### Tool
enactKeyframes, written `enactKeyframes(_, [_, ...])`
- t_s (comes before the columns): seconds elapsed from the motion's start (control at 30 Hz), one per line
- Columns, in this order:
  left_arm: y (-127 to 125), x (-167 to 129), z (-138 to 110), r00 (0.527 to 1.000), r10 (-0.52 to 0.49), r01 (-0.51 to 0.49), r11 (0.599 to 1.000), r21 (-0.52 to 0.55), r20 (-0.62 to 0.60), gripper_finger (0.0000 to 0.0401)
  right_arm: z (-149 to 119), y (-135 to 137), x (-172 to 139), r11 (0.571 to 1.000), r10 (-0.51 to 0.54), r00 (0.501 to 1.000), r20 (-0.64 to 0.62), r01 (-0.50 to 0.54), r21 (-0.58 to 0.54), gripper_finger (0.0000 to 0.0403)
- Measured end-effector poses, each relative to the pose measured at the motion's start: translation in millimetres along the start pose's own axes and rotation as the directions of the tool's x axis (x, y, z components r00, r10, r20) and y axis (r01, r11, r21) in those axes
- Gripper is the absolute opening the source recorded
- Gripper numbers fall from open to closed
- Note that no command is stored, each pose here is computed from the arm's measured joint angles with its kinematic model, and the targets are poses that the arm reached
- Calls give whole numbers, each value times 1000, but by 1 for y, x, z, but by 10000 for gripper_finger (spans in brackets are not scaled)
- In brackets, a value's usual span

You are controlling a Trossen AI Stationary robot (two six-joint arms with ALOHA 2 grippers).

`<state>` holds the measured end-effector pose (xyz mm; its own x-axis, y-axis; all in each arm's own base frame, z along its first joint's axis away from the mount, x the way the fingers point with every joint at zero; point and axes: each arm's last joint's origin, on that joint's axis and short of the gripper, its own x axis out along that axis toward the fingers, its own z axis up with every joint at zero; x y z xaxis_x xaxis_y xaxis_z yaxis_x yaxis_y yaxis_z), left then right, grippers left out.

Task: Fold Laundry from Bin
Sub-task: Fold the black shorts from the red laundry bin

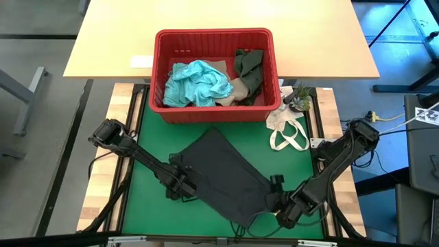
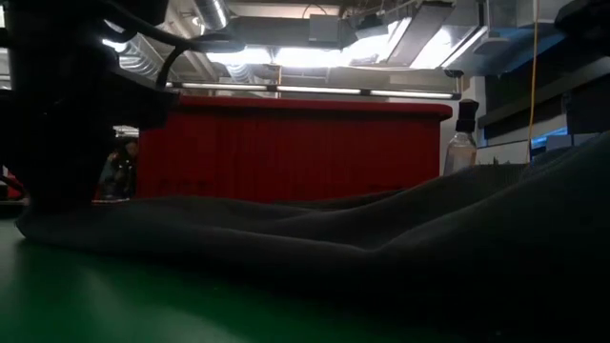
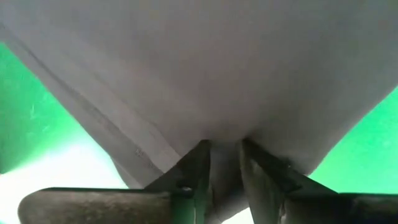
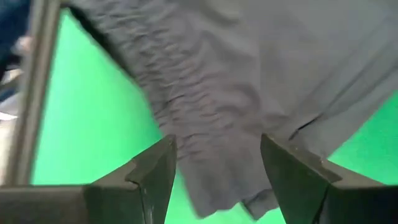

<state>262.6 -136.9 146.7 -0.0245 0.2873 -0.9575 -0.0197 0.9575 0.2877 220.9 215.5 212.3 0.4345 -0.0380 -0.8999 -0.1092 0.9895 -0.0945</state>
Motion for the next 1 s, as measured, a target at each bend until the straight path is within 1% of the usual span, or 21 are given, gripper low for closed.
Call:
enactKeyframes(0.1, [-3,0,4,999,-31,32,999,-10,35,93,-1,3,12,998,-60,998,-5,60,11,234])
enactKeyframes(0.27, [-9,-2,8,985,-169,170,985,-18,37,94,-5,5,38,993,-115,990,-77,116,-2,234])
enactKeyframes(0.37, [-14,-3,8,972,-234,234,972,-8,37,94,-6,1,51,988,-151,981,-120,155,19,234])
enactKeyframes(0.5, [-25,-7,7,949,-314,313,949,21,41,94,-8,-11,61,973,-221,953,-206,231,25,234])
enactKeyframes(0.6, [-35,-10,4,928,-370,367,929,53,51,94,-8,-26,63,951,-296,922,-248,309,10,234])
enactKeyframes(0.7, [-47,-14,3,902,-423,416,905,92,84,94,-3,-41,66,925,-365,896,-254,379,8,234])
enactKeyframes(0.77, [-55,-18,4,880,-458,444,888,120,129,94,1,-53,68,912,-399,879,-260,411,-8,234])
enactKeyframes(0.9, [-70,-26,8,816,-530,501,848,175,231,94,10,-75,75,907,-409,868,-282,420,-21,234])
enactKeyframes(1.0, [-77,-31,10,773,-568,530,823,206,281,94,14,-90,78,896,-421,853,-310,444,6,234])
